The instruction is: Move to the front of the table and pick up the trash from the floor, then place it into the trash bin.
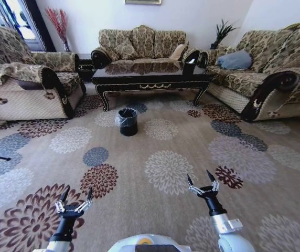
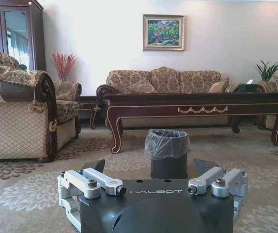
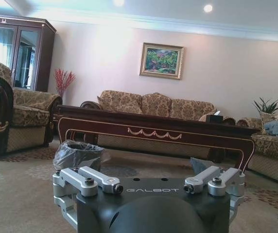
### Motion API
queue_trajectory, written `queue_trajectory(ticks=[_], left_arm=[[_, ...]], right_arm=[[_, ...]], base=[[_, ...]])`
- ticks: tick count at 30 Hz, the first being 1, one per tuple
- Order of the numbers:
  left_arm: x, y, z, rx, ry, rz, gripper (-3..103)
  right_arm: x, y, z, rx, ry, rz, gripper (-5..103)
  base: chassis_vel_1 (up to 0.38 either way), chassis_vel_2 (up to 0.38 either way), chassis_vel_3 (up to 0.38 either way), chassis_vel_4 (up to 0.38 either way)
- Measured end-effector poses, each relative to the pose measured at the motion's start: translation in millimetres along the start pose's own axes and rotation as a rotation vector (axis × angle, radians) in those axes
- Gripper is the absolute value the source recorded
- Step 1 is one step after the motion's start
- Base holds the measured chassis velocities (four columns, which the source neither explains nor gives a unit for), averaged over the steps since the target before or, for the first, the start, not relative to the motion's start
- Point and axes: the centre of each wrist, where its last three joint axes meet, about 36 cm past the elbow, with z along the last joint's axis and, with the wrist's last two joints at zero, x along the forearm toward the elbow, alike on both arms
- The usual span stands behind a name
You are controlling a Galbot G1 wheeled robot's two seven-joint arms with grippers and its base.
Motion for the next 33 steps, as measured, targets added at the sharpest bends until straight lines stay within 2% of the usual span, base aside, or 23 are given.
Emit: queue_trajectory(ticks=[20,33], left_arm=[[0.0,0.0,0.0,0.0,0.0,0.0,100],[0.0,0.0,0.0,0.0,0.0,0.0,100]], right_arm=[[0.1,0.0,0.0,0.0,0.0,0.0,100],[0.0,0.0,0.0,0.0,0.0,0.0,100]], base=[[0.167,-0.159,-0.155,0.167],[-0.005,0.004,0.0,-0.006]])
